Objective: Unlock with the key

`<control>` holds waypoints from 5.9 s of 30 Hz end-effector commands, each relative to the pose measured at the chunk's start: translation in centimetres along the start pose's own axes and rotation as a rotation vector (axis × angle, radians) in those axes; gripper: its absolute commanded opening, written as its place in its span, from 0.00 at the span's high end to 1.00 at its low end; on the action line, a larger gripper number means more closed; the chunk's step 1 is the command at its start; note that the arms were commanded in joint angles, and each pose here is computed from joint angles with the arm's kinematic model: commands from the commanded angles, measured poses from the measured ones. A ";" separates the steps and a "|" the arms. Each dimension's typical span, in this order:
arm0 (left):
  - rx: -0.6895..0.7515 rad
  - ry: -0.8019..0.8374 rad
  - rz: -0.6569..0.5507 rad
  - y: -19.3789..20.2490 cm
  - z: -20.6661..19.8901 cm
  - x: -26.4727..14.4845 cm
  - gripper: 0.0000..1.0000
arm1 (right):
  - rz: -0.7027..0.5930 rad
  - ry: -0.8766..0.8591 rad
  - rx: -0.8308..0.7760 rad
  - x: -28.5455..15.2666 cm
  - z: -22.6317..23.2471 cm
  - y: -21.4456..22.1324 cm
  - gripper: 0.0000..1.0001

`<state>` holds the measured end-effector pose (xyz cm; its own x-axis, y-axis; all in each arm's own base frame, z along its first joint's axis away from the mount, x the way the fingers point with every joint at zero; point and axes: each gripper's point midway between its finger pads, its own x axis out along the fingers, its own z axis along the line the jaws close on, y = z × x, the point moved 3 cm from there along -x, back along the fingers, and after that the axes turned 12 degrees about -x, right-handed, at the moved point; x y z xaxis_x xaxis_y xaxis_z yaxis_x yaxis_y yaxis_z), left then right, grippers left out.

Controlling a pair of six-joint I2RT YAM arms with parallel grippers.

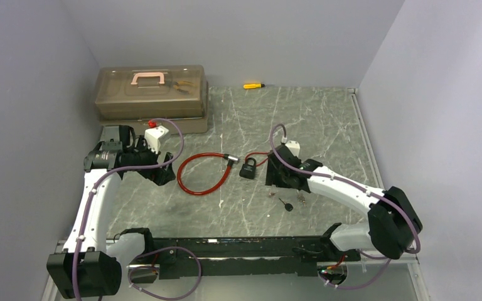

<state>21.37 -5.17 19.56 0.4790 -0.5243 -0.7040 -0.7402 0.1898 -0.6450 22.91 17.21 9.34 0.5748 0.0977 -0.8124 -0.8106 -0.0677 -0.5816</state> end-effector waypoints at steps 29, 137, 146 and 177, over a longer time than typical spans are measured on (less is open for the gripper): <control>0.064 0.032 -0.008 0.1 -1.2 0.3 0.02 | 0.115 -0.024 -0.030 3.0 1.7 5.4 0.61; 0.348 0.028 -0.126 1.0 -4.4 2.2 0.01 | -0.117 -0.864 -1.064 -9.7 14.5 12.8 0.61; 0.330 -0.025 -0.107 0.4 -1.3 1.4 0.01 | -0.314 -0.890 -1.250 -8.7 16.4 15.3 0.52; 0.213 0.016 -0.132 -0.7 0.6 1.9 0.01 | -0.264 -0.906 -1.297 -5.2 16.7 16.6 0.60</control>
<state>22.64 -5.23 16.92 0.5307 -0.5328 -0.6591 -0.6067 0.3042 -0.7344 4.99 31.95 4.64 0.0703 0.7255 -0.6846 0.2003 -0.6826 -0.7028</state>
